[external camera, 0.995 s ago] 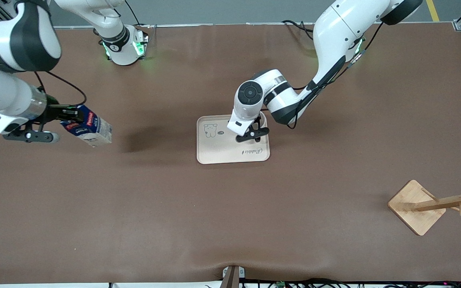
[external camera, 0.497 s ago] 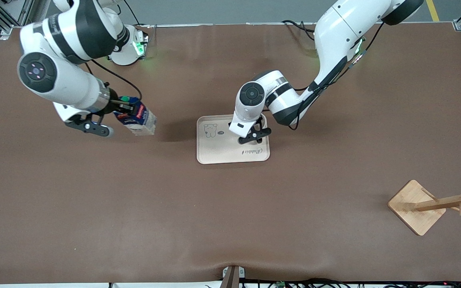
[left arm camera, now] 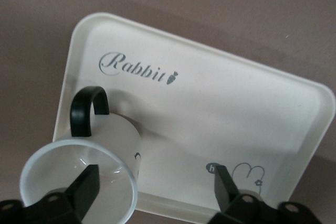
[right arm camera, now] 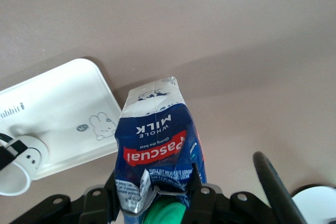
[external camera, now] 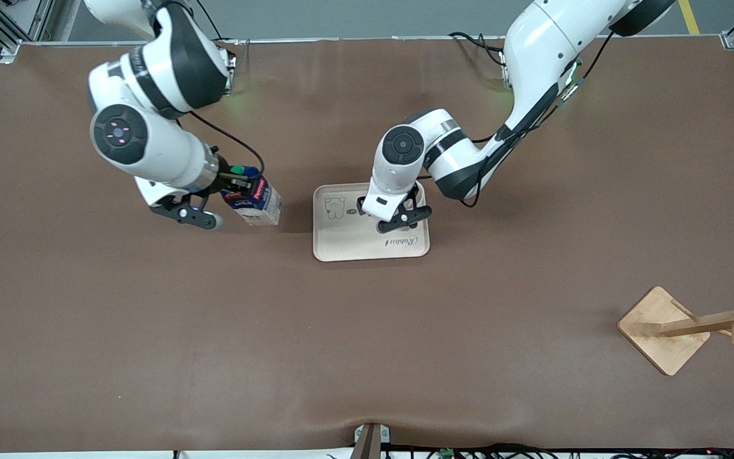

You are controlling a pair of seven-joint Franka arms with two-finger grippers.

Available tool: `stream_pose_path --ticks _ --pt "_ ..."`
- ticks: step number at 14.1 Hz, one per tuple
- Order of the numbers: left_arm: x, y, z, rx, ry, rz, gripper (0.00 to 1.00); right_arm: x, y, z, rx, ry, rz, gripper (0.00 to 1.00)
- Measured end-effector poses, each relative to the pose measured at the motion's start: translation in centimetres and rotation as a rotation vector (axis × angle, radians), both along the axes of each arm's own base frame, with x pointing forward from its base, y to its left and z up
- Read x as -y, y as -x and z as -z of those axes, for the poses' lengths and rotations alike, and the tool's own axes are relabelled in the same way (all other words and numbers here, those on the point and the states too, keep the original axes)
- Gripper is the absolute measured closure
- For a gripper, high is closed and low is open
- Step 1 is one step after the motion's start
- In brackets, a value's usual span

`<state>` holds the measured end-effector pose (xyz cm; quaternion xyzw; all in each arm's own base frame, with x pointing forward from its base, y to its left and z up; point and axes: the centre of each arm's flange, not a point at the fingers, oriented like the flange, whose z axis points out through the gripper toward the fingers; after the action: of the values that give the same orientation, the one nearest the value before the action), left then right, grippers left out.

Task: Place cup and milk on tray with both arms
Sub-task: 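Lower the mug onto the tray while the right gripper carries the milk over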

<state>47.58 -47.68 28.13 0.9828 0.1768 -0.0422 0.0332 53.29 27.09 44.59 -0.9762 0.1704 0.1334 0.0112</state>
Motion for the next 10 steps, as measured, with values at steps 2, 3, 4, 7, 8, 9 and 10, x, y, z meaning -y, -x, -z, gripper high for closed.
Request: stream_pose_path --ticks 2,3,4,7,8,9,10 --pt "-1.1 -1.3 -3.5 0.028 -0.03 0.009 0.0 -3.2 0.4 0.5 0.028 -0.002 -0.004 0.49" --pt "-2.3 -2.3 -5.4 0.045 -0.044 0.027 0.0 -4.8 0.7 0.9 0.037 -0.002 -0.009 0.49" --pt "-3.9 -3.6 -7.2 0.062 -0.055 0.044 0.0 -6.2 1.2 1.5 0.037 0.006 0.0 0.49" --pt "-10.2 -7.7 -11.9 0.097 -0.089 0.084 0.0 -9.6 2.1 3.6 0.048 0.016 0.014 0.49" --pt "-12.4 -8.8 -13.2 0.107 -0.099 0.102 0.0 -10.7 2.4 4.5 0.053 0.015 0.002 0.49" --pt "-14.6 -9.8 -14.5 0.118 -0.109 0.124 0.0 -11.6 2.7 5.3 0.058 0.014 -0.009 0.49" --pt "-16.8 -10.7 -15.7 0.127 -0.12 0.142 0.0 -12.4 2.8 6.1 0.068 0.01 -0.016 0.49"
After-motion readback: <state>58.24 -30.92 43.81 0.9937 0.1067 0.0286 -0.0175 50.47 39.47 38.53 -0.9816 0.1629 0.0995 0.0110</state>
